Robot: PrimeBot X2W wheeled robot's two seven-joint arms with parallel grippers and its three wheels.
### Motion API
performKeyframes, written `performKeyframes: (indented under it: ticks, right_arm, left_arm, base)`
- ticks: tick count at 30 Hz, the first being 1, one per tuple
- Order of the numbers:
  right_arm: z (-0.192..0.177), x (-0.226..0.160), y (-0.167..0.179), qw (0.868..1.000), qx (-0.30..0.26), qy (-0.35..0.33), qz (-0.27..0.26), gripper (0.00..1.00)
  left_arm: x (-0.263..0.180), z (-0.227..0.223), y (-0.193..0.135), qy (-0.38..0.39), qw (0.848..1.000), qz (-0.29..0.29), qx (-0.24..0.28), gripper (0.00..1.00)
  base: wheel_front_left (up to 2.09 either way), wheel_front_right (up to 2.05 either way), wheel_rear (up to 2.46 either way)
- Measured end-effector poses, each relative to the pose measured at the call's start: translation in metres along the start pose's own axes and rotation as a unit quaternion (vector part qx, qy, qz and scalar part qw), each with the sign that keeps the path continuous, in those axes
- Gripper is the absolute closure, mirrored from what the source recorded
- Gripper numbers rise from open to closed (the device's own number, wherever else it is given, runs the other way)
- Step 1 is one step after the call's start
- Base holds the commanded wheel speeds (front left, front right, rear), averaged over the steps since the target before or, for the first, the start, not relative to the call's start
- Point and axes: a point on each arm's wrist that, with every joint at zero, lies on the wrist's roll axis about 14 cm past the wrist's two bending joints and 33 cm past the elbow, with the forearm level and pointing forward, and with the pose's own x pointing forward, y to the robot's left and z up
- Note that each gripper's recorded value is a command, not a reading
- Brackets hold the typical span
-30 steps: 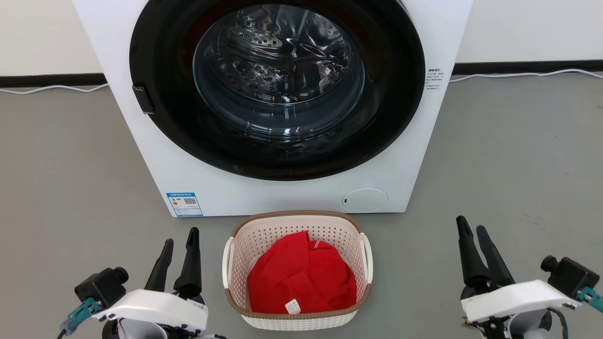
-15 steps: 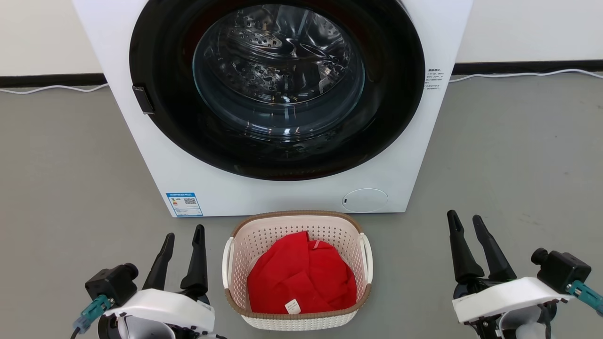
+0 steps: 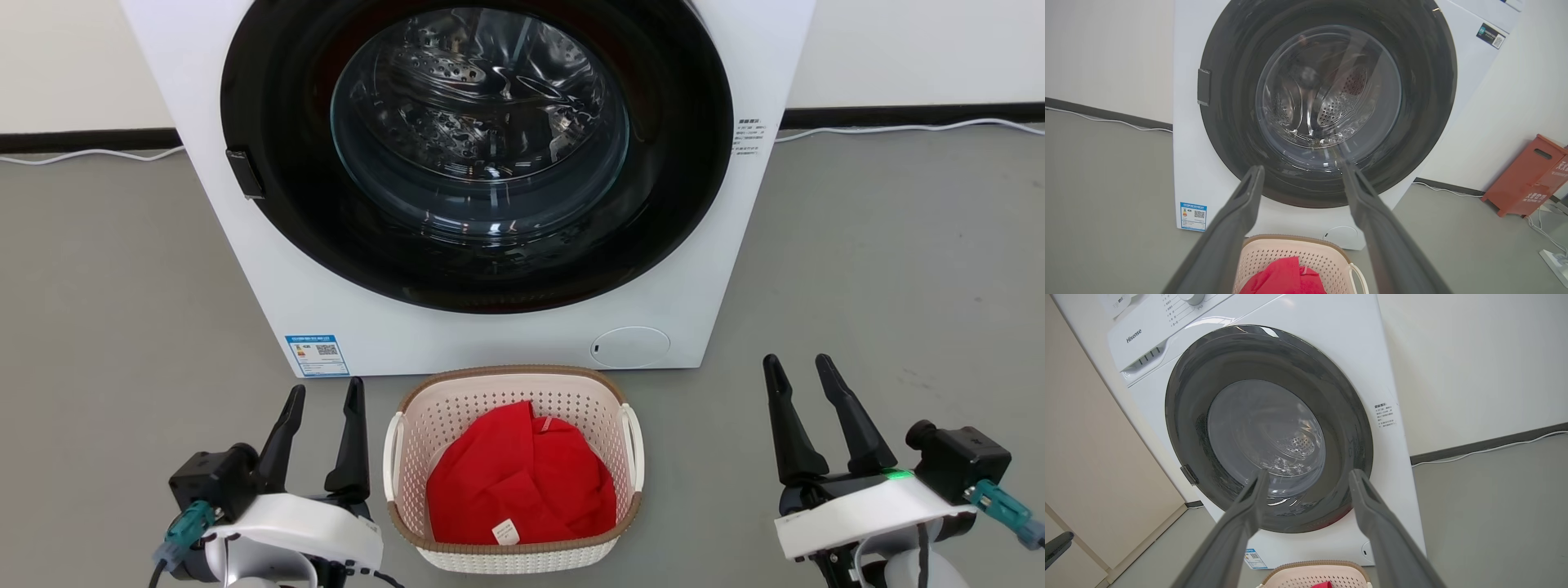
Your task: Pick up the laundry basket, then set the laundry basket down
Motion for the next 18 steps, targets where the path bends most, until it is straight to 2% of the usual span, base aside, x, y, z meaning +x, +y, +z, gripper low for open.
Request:
performKeyframes:
  ticks: [14, 18]
  right_arm:
    - [0.002, 0.001, 0.006, 0.996, -0.084, -0.01, 0.021, 0.0]
    - [0.001, 0.002, 0.007, 0.995, -0.095, -0.01, 0.023, 0.0]
  left_arm:
    - [0.003, 0.007, -0.011, -0.022, 0.996, -0.025, 0.083, 0.0]
    - [0.005, 0.011, -0.013, -0.03, 0.995, -0.028, 0.088, 0.0]
  base:
    - [0.0, 0.0, 0.0]
    - [0.0, 0.0, 0.0]
